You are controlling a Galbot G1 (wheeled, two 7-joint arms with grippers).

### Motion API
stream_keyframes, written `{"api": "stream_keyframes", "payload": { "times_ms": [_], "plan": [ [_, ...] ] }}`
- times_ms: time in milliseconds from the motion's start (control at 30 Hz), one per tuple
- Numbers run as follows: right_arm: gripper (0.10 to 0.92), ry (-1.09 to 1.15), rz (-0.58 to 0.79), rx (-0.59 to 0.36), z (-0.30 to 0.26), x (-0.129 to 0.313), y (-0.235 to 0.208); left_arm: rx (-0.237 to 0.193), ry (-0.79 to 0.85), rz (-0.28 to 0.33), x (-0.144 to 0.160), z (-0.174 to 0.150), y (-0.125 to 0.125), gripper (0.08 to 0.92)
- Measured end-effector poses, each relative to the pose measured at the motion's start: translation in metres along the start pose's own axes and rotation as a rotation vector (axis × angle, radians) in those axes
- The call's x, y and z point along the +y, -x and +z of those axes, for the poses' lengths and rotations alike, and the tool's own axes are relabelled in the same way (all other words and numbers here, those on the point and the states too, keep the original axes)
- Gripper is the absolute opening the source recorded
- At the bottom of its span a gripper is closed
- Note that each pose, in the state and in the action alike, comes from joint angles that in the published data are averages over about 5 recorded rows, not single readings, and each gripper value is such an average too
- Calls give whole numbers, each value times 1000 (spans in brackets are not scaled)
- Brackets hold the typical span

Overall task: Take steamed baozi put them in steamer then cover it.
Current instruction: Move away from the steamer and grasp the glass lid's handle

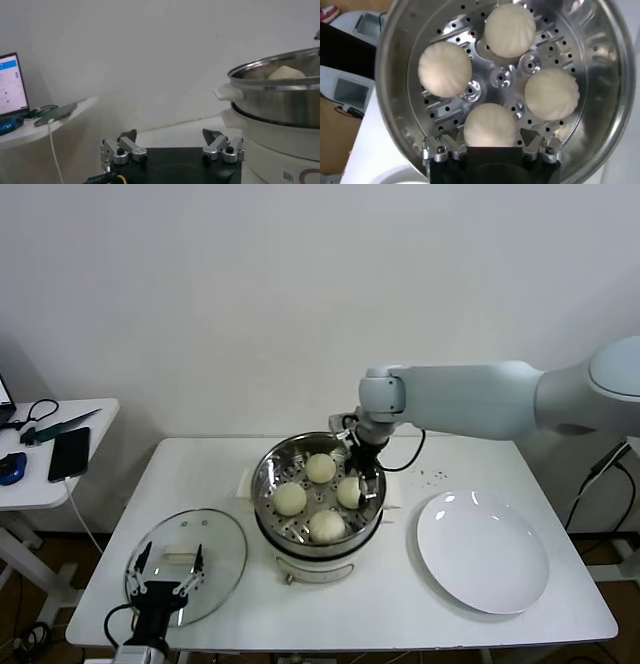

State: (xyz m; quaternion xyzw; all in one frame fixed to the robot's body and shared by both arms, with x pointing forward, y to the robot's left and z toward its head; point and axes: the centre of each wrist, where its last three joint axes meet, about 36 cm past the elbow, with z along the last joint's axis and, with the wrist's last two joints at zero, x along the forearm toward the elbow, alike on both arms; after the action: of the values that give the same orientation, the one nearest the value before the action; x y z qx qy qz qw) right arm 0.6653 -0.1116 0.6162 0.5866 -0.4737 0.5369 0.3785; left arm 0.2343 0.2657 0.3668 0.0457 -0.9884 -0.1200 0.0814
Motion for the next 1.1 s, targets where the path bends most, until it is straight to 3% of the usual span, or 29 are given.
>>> {"api": "stream_keyframes", "payload": {
  "times_ms": [267, 533, 867, 1100],
  "plan": [
    [823, 58, 48, -117, 29, 4, -26, -3, 13, -2, 0, -1, 1, 823],
    [823, 120, 192, -334, 88, 28, -39, 4, 33, -10, 3, 2, 1, 823],
    [823, 254, 494, -715, 163, 92, 4, -3, 58, -18, 1, -1, 2, 823],
    [823, 391, 734, -914, 195, 139, 41, -7, 82, -17, -5, -4, 0, 823]
  ]
}}
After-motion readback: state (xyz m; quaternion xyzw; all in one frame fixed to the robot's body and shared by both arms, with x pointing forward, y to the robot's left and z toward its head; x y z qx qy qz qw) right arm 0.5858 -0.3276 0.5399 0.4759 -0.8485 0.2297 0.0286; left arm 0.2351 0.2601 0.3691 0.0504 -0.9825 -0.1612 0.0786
